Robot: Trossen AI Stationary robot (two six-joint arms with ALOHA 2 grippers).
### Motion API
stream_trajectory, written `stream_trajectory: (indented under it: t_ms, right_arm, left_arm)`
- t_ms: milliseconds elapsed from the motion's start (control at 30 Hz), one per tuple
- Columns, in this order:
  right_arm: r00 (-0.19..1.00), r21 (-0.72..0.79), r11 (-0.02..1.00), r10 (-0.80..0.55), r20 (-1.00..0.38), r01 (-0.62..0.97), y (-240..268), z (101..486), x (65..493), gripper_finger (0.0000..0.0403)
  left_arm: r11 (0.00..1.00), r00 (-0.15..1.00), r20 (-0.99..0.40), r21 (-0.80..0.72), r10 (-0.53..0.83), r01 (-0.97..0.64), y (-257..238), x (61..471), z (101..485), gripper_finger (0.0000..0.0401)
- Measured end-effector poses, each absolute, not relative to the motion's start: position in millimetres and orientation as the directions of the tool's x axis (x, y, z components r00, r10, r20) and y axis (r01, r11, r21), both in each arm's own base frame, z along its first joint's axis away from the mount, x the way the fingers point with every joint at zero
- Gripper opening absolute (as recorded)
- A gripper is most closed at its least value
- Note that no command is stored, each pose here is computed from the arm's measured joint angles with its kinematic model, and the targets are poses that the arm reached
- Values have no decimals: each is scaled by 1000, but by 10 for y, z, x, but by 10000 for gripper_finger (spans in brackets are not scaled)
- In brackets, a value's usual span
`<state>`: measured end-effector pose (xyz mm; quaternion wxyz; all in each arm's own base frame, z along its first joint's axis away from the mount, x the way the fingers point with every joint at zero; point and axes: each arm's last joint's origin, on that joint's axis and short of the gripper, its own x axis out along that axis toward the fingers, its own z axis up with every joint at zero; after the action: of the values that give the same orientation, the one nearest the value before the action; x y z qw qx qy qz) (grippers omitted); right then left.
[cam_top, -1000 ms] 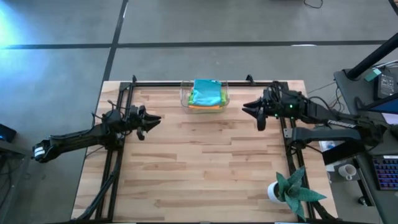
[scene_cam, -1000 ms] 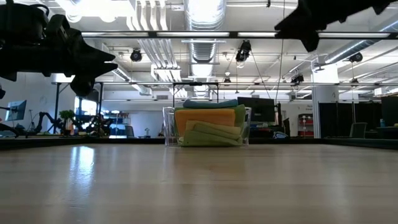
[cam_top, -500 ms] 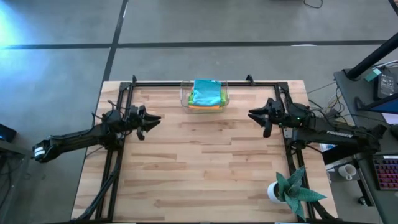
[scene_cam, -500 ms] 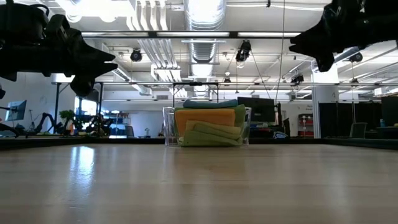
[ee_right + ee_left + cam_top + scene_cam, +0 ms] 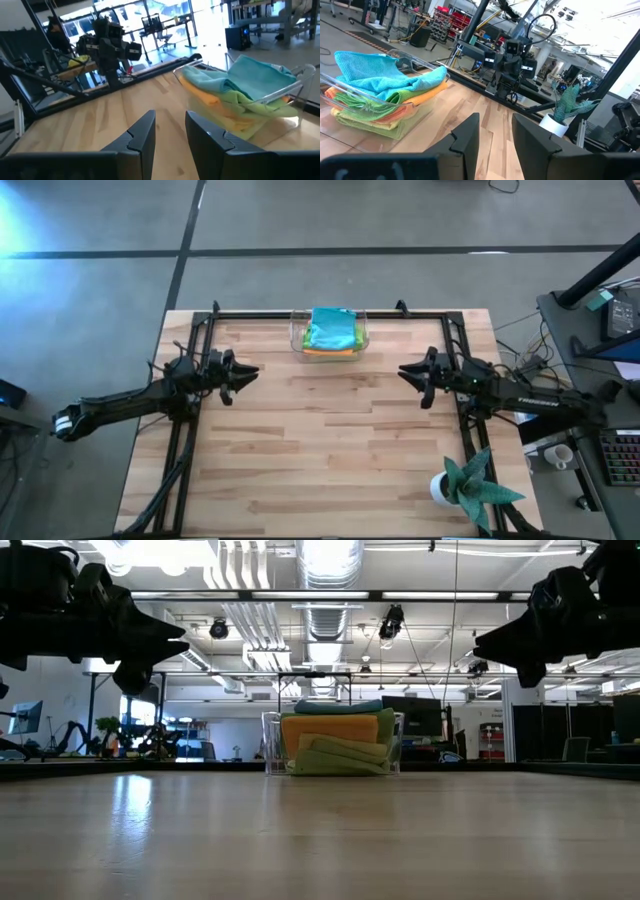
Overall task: Fold microfiber towels
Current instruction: Return to Home Position
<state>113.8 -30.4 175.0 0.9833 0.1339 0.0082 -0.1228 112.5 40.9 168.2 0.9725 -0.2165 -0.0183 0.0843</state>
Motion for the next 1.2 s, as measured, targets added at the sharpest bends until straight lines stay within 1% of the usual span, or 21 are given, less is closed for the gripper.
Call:
stream_trajectory:
  t_ms: [167,433,600,667,767,833,1033,1200]
  right_arm:
    - [971,249,939,-239,-17,236,-290,1747,1090,104]
    - [968,214,944,-238,-83,251,-260,1771,978,104]
    - [971,156,958,-239,-28,241,-225,1912,851,104]
    - [970,132,961,-239,-37,242,-221,1947,836,105]
    - [971,132,962,-234,-53,239,-223,1945,848,105]
    - [972,157,960,-222,-75,231,-222,1880,859,104]
    - [982,193,966,-151,-110,170,-209,1720,891,105]
    - [986,190,968,-151,-70,162,-214,1719,906,104]
  left_arm:
    - [892,985,-2,-424,172,-156,408,1125,1681,100]
    - [892,985,-2,-424,172,-156,408,1125,1680,100]
    - [892,985,-2,-424,172,-156,408,1125,1680,100]
    - [892,985,-2,-424,171,-155,408,1125,1680,100]
    - [892,986,-3,-424,169,-155,408,1126,1678,100]
    - [892,986,-4,-424,169,-154,408,1126,1677,100]
    - [891,986,-9,-426,169,-157,409,1129,1672,100]
    - [891,985,-8,-425,170,-157,409,1128,1673,100]
